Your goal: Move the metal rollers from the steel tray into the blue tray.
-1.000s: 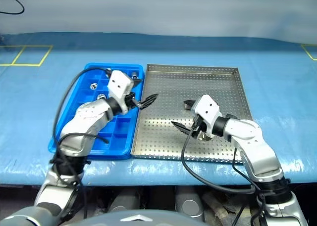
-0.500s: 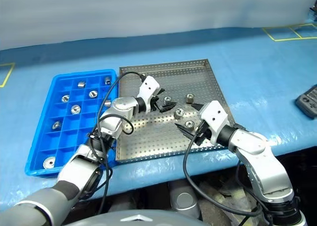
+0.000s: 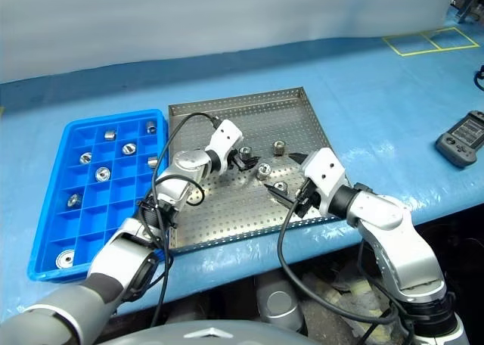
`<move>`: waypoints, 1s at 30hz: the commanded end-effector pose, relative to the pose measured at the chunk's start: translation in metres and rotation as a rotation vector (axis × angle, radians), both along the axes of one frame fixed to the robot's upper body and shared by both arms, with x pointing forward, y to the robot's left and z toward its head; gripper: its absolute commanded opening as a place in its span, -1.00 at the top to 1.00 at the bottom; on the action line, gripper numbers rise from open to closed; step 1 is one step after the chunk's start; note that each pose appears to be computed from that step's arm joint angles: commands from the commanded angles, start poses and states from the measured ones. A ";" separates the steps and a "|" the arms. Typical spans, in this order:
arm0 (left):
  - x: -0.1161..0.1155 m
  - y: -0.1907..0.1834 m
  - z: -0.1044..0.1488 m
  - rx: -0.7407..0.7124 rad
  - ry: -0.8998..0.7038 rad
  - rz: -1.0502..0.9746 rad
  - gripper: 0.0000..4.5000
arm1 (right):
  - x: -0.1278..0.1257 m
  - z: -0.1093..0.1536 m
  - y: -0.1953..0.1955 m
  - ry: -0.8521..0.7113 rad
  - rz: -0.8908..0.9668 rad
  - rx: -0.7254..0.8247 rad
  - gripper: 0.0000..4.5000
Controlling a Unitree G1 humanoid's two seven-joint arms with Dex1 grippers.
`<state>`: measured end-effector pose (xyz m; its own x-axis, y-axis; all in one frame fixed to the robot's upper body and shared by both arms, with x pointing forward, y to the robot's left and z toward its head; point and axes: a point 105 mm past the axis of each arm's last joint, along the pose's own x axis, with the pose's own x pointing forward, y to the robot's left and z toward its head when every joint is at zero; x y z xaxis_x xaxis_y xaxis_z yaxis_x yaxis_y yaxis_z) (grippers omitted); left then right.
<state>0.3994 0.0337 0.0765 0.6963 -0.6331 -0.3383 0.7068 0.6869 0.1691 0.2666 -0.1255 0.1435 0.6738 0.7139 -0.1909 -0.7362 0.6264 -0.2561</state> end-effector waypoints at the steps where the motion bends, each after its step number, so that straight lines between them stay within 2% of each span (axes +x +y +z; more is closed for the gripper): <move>1: 0.008 0.002 0.013 0.003 -0.054 0.019 -0.99 | -0.002 0.008 0.004 -0.036 0.026 0.013 -1.00; 10: 0.007 -0.005 0.007 0.007 -0.022 0.003 -0.99 | -0.001 0.009 0.004 -0.039 0.022 0.017 -1.00; 13: 0.006 -0.008 0.007 0.000 -0.019 -0.006 -0.73 | -0.001 0.009 0.003 -0.040 0.021 0.017 -1.00; 16: 0.005 -0.009 0.007 0.001 -0.016 -0.015 -0.32 | -0.001 0.009 0.004 -0.040 0.020 0.017 -1.00; 19: 0.006 -0.007 0.007 0.000 -0.017 -0.010 -0.32 | -0.001 0.009 0.004 -0.040 0.020 0.017 -1.00; 21: 0.006 -0.006 0.007 0.000 -0.018 -0.010 -0.17 | -0.001 0.009 0.004 -0.041 0.023 0.017 -1.00; 24: 0.005 -0.004 0.006 0.004 -0.015 -0.007 0.18 | 0.000 0.009 0.006 -0.042 0.030 0.018 -1.00; 30: 0.006 0.001 0.004 0.013 -0.012 0.006 0.18 | 0.002 0.009 0.008 -0.045 0.039 0.019 -1.00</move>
<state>0.4010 0.0320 0.0683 0.6833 -0.6256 -0.3764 0.7132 0.6823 0.1606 0.2678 -0.1205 0.1428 0.6603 0.7282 -0.1835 -0.7475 0.6140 -0.2535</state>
